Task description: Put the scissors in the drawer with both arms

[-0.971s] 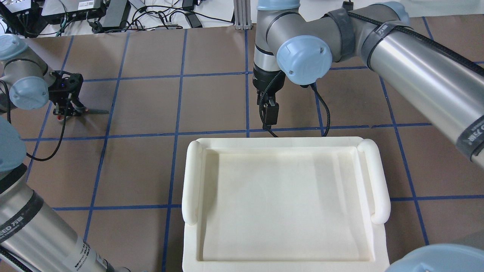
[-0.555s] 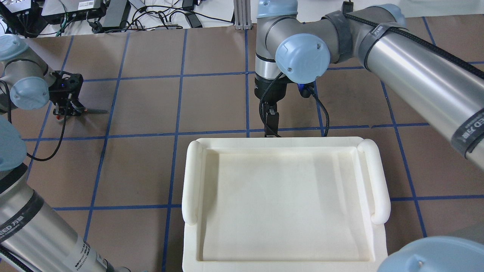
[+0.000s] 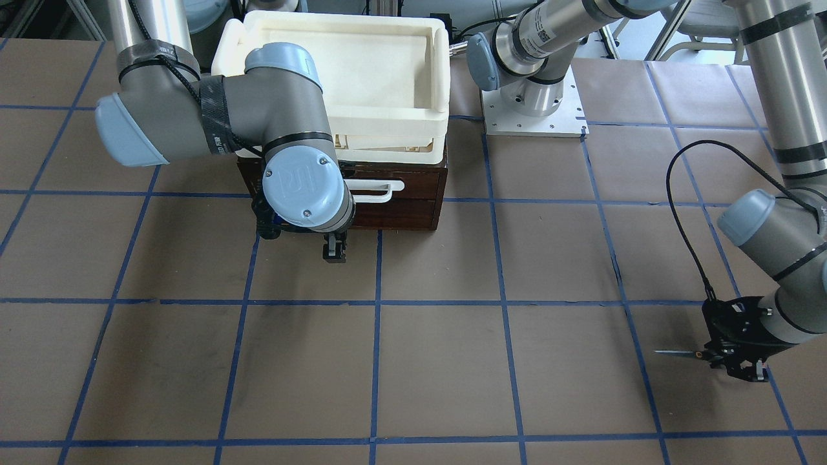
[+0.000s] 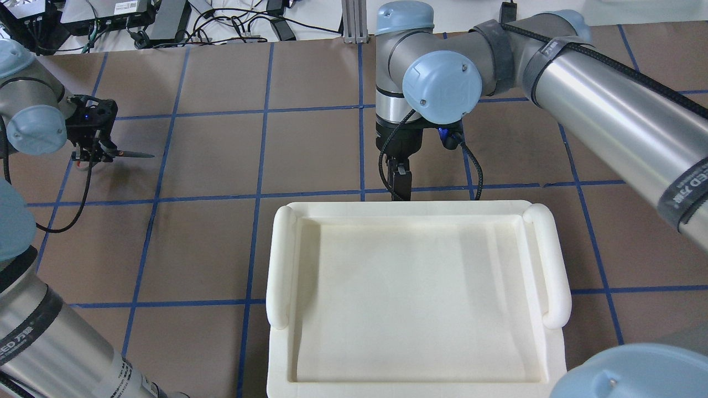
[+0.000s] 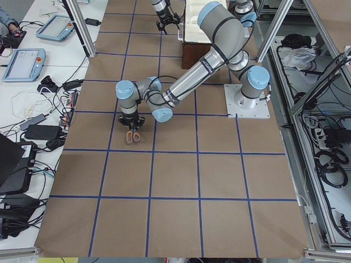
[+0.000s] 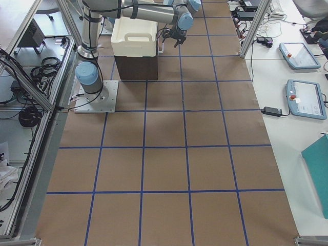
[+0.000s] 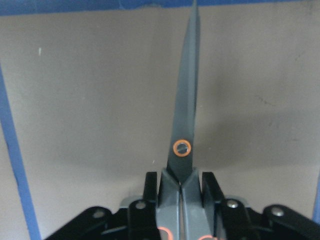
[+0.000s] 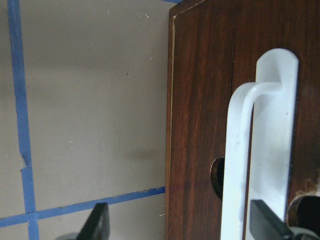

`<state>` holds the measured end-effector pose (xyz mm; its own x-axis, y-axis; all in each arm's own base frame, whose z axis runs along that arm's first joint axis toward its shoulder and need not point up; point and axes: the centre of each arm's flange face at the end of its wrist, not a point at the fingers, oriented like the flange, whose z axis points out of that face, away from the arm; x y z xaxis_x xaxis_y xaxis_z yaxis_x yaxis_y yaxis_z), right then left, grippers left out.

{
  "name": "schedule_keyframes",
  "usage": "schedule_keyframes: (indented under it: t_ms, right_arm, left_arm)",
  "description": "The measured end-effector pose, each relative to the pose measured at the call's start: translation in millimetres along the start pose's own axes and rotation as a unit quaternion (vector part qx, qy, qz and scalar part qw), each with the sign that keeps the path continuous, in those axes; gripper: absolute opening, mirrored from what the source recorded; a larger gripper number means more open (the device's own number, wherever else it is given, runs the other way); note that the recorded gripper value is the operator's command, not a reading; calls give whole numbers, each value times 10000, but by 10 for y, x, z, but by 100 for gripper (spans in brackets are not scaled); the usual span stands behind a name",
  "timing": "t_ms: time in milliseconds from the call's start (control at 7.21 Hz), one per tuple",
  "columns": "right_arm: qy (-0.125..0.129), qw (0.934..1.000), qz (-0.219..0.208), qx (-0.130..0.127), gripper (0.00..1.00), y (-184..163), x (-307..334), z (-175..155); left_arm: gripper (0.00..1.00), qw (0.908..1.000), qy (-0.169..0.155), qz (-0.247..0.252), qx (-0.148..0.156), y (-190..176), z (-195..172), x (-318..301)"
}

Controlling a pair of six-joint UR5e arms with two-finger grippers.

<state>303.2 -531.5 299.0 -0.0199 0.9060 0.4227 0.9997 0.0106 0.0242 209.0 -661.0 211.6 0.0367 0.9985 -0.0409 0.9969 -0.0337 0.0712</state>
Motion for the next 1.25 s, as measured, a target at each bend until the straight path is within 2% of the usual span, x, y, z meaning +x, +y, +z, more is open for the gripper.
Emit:
schedule_keyframes:
  t_ms: [416, 1249]
  right_arm:
    - [102, 9999, 19, 2, 100, 4, -53, 93]
    - [214, 9998, 29, -1, 100, 12, -115, 195]
  left_arm:
    - [0, 9995, -186, 251, -16, -380, -677, 2]
    - [0, 9982, -235, 552, 40, -880, -1432, 175]
